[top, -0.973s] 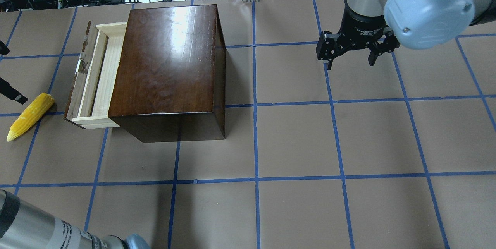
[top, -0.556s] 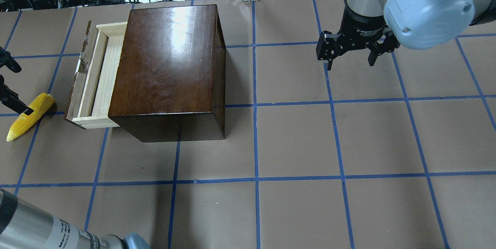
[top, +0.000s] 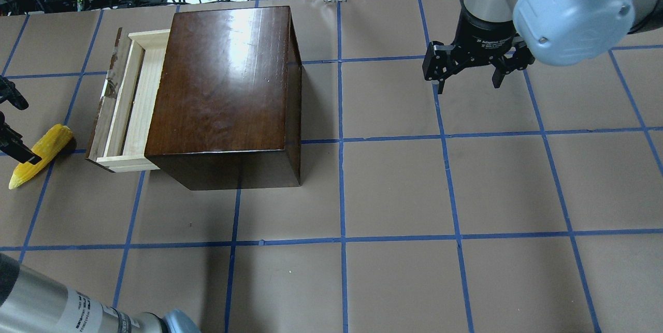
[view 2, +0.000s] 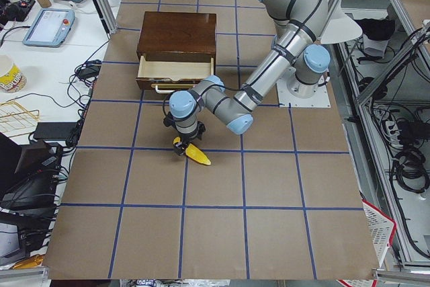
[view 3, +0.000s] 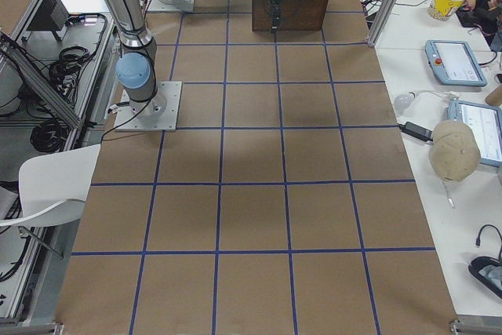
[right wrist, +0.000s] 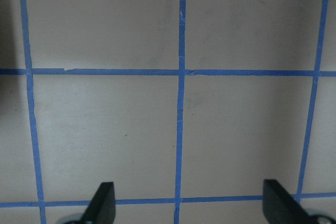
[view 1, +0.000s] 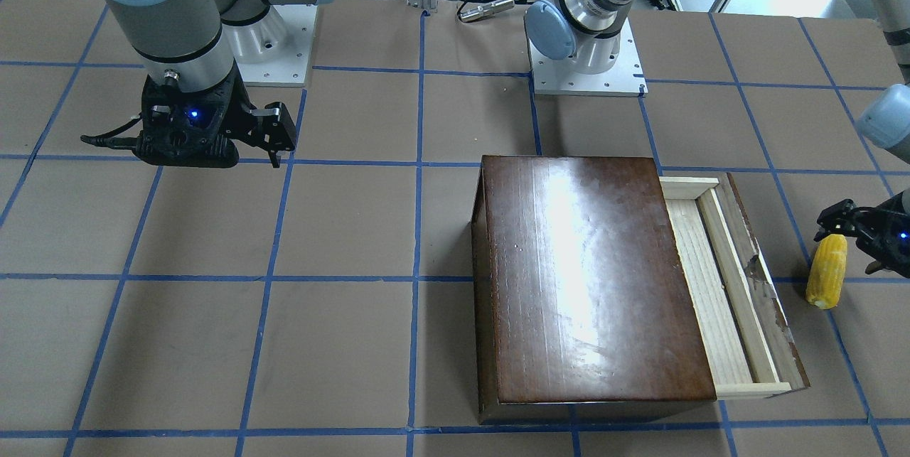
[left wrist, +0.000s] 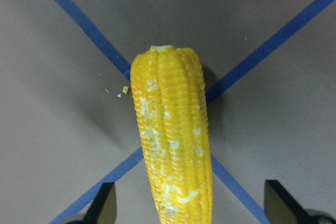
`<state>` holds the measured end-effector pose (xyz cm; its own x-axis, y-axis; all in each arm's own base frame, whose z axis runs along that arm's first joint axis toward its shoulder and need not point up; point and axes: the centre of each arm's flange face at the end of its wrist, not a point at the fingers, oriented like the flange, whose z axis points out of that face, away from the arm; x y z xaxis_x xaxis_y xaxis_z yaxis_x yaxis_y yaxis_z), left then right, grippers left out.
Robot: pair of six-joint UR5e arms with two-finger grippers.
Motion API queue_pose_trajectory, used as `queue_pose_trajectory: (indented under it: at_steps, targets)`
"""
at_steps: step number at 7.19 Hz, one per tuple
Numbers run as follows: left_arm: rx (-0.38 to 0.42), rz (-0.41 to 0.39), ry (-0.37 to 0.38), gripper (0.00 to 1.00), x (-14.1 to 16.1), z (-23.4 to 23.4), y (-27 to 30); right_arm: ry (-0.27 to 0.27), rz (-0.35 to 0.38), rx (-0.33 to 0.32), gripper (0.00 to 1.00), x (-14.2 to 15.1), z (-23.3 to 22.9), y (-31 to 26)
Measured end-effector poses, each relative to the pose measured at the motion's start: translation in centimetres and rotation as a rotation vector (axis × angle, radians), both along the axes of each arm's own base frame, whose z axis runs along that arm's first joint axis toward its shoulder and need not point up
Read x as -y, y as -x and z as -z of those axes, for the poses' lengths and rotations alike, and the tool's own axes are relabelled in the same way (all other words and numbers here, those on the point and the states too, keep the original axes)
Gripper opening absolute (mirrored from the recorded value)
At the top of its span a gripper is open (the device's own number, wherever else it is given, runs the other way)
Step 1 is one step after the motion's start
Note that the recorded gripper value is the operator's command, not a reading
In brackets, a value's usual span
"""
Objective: Open drawer and put corn inside
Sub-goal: 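Lower the left gripper and grasp the yellow corn cob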
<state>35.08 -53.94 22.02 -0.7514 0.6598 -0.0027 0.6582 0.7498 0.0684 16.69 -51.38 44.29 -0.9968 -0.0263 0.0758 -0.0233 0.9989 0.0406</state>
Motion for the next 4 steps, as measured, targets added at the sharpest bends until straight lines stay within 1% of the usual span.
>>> queue_pose_trajectory:
  at_steps: [4]
  targets:
    - [-0.027,0.008,-0.022,1.0,0.1,2.4,-0.2,0.0,0.0,0.0,1.0,0.0,0.0,0.0]
